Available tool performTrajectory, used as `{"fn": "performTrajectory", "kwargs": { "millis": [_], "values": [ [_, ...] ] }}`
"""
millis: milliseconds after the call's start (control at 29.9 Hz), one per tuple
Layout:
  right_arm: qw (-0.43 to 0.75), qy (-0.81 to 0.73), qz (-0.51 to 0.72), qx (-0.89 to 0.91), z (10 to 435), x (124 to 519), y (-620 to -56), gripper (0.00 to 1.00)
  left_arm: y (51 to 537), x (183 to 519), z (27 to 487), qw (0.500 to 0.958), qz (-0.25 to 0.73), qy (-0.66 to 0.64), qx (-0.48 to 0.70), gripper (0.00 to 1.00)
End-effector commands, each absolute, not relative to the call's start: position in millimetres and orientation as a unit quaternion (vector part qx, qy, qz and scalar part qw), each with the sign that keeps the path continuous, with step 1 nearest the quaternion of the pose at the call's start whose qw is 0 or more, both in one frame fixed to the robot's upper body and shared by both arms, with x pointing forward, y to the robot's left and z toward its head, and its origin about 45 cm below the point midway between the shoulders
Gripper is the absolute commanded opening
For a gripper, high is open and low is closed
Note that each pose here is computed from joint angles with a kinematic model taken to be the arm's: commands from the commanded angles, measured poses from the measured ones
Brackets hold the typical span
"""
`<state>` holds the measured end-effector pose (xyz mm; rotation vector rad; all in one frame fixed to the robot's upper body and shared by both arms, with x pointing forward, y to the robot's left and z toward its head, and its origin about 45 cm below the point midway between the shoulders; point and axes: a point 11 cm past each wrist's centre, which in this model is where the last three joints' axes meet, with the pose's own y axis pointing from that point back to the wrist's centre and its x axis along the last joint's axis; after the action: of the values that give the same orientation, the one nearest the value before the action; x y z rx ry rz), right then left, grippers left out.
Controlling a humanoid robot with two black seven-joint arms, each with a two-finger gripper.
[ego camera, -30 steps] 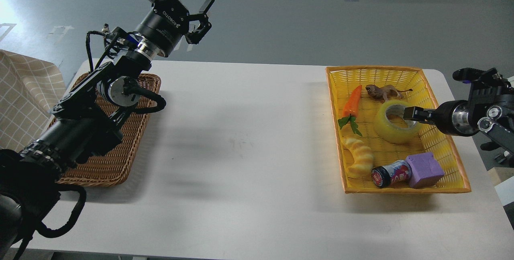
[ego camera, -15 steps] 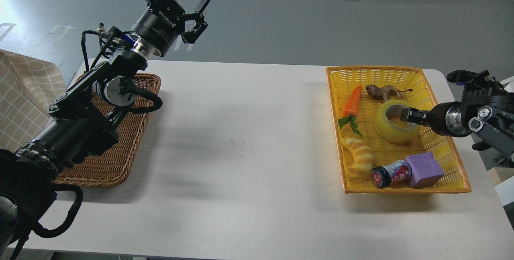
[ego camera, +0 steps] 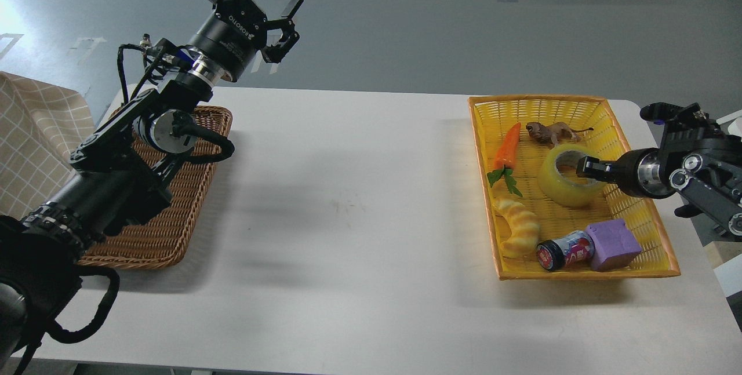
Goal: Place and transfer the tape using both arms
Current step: 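Lower the right gripper into the tape roll's hole and grasp it, then lift the tape roll with the right gripper and carry it toward the table center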
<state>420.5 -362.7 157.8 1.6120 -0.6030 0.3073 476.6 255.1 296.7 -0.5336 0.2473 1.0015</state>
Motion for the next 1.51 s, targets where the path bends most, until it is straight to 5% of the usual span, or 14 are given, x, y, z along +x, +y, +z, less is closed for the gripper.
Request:
{"fn": "performTrajectory", "kwargs": {
  "millis": [0, 67, 435, 970, 1472],
  "values": [
    [0.646, -0.261, 0.136, 0.704, 157, 420, -363, 0.20, 255, 476, 296, 0.836, 0.473, 0.118, -0.252, 0.98],
    [0.645, -0.261, 0.139, 0.704, 159, 422, -362, 0.00, 255, 476, 295, 0.836, 0.473, 0.118, -0.251, 0.98],
    [0.632, -0.258, 0.167, 0.712, 180, 432, -346, 0.00, 254, 477, 297, 0.836, 0.472, 0.117, -0.253, 0.98],
    [0.569, -0.248, 0.292, 0.727, 283, 449, -297, 0.00, 257, 478, 300, 0.836, 0.473, 0.113, -0.253, 0.98],
    [0.516, -0.121, 0.338, 0.778, 243, 432, -146, 0.00, 262, 478, 303, 0.835, 0.477, 0.109, -0.252, 0.98]
  ]
}}
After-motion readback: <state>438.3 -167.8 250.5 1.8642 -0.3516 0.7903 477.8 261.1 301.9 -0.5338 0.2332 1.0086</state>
